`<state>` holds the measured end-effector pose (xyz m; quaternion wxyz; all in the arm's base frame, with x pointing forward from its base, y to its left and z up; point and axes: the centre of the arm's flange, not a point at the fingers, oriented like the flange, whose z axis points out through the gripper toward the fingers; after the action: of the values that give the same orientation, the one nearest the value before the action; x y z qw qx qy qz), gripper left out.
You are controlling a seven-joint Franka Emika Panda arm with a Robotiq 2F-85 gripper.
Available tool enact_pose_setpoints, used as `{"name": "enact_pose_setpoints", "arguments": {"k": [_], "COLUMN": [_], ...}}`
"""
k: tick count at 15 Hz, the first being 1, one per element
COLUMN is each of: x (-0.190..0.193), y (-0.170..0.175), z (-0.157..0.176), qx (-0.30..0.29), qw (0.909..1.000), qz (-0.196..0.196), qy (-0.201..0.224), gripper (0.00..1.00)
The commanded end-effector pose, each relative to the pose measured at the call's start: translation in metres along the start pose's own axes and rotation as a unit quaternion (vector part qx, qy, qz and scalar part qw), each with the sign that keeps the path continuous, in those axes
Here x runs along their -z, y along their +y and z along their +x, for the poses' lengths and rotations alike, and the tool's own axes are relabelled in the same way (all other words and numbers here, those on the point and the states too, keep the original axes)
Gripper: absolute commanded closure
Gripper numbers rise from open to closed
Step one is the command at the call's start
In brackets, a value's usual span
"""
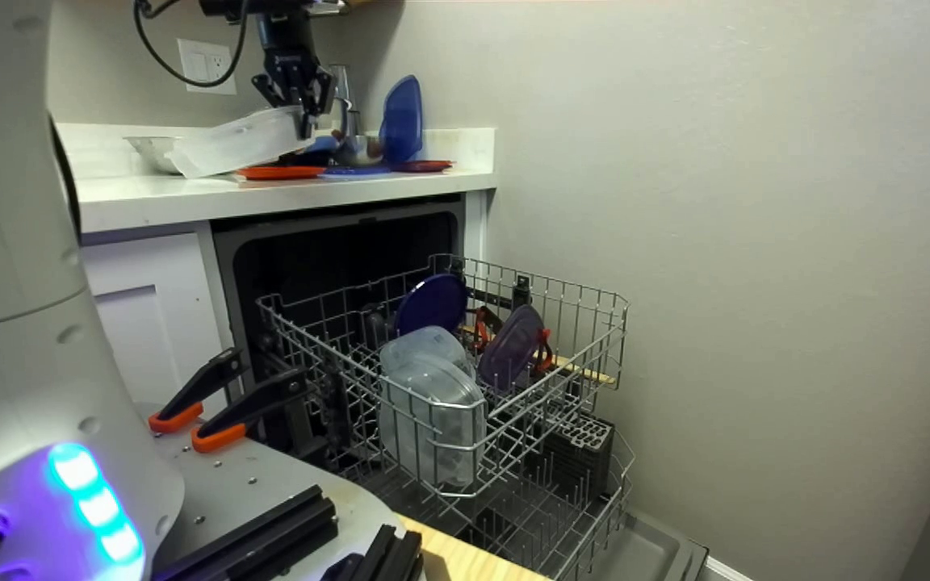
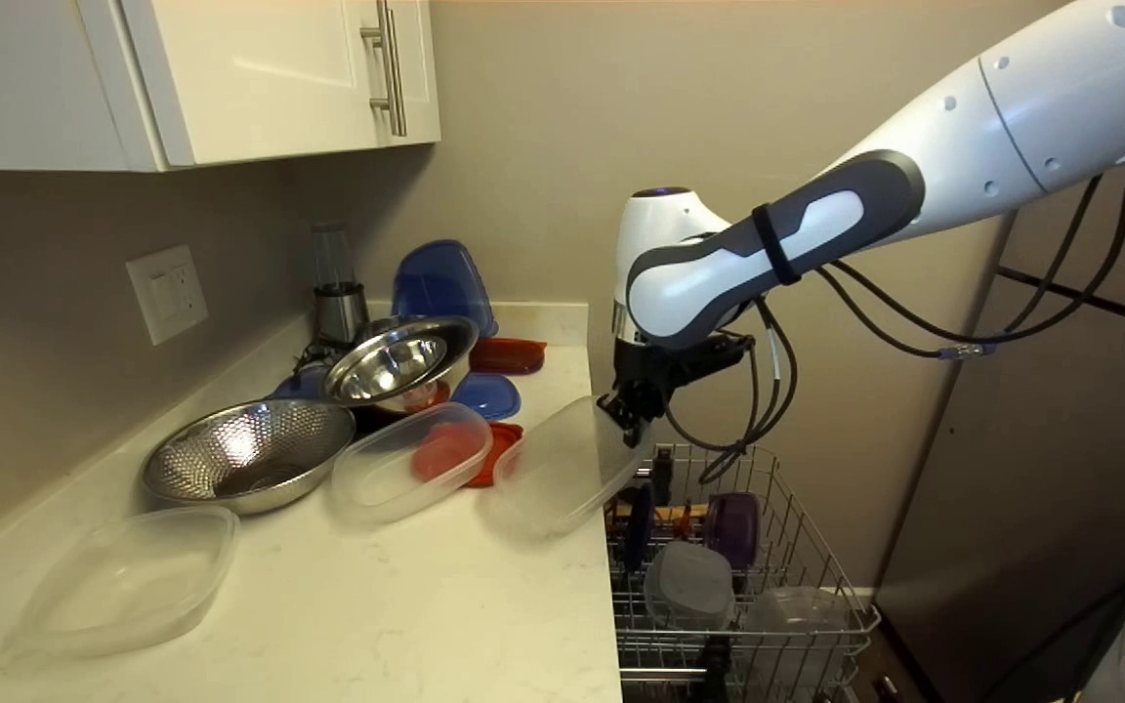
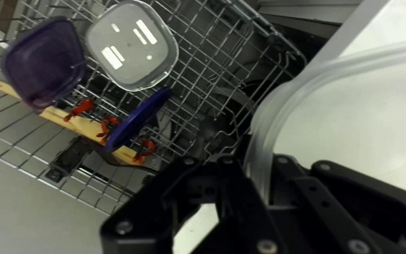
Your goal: Put the bowl in the dishwasher
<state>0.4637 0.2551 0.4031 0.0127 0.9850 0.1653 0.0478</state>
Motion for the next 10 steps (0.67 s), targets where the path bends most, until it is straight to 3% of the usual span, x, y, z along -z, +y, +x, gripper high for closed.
{"name": "enact_pose_setpoints", "arguments": {"k": [1,6,10], "x": [0.043,0.091,0.083], "y": [0.031,0.064,0.084], "z": [-0.026,-0.048,-0.054], "qx": [0.01,0.009,-0.002], "qw": [0.9978,0.9878,0.9693], "qz": [-0.065,-0.154,-0.243], "qy": [-0.008,-0.021,-0.036], "gripper": [0.96,0.96,0.96]}}
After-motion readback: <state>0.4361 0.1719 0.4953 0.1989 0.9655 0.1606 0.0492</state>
